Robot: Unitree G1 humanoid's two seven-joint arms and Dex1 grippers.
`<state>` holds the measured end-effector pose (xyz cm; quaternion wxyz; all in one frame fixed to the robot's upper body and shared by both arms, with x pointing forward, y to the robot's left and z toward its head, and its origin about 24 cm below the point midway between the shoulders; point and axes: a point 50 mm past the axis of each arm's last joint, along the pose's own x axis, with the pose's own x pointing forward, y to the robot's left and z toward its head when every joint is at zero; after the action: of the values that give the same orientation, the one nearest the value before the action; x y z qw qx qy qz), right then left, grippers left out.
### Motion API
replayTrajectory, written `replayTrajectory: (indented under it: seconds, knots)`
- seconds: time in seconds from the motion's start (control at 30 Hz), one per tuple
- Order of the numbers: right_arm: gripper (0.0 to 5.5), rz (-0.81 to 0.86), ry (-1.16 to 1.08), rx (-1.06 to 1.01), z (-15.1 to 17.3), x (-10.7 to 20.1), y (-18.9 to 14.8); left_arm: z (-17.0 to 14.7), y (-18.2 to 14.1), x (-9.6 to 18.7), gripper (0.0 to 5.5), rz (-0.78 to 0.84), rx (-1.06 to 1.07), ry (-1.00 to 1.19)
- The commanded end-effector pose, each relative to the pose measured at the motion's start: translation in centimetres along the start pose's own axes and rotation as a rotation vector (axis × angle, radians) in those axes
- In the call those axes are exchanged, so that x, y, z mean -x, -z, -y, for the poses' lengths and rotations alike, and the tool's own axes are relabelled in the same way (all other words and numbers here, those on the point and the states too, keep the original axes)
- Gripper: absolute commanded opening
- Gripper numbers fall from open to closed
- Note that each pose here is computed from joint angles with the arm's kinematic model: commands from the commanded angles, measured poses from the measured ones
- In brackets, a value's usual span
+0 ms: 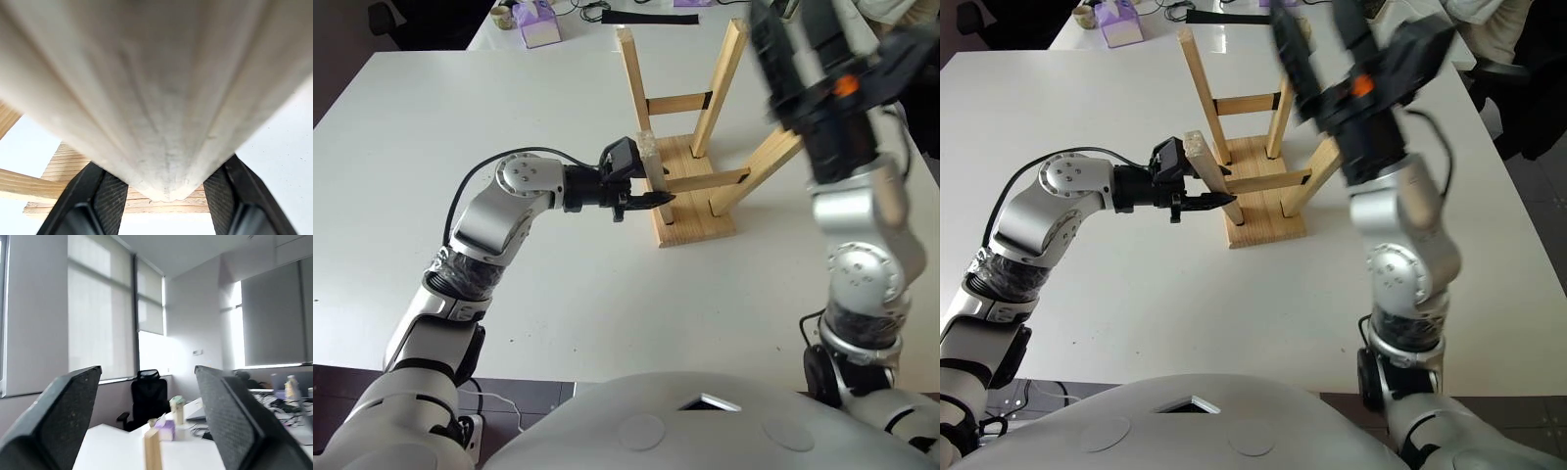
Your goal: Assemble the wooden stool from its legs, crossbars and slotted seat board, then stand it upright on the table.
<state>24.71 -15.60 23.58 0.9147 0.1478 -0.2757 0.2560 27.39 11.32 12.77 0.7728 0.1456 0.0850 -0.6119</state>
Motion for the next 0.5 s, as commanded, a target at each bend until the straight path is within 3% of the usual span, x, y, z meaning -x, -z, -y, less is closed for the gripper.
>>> replayTrajectory:
  seconds: [0.03,0.13,0.2,0.27,0.37,0.5]
  knots:
    - [3.51,-0.074,0.437,0.295,10.6,2.9,-3.4,0.6,3.9,0.9,2.05,-0.174,0.100,-0.050]
    - [3.51,-0.357,0.607,0.584,14.9,7.5,-1.6,1.2,4.2,1.6,2.05,-0.175,0.121,-0.061]
    - [3.51,-0.502,0.664,0.661,15.9,10.4,-0.1,1.6,4.4,1.8,2.05,-0.175,0.131,-0.061]
    - [3.51,-0.587,0.632,0.740,15.4,11.5,1.2,1.9,4.4,1.8,2.05,-0.173,0.137,-0.063]
    - [3.51,-0.611,0.325,0.650,9.5,8.9,5.3,2.1,4.3,1.5,2.05,-0.171,0.140,-0.062]
    - [3.51,-0.458,-0.339,0.307,-4.3,4.5,7.7,2.4,3.7,0.4,2.05,-0.171,0.126,-0.010]
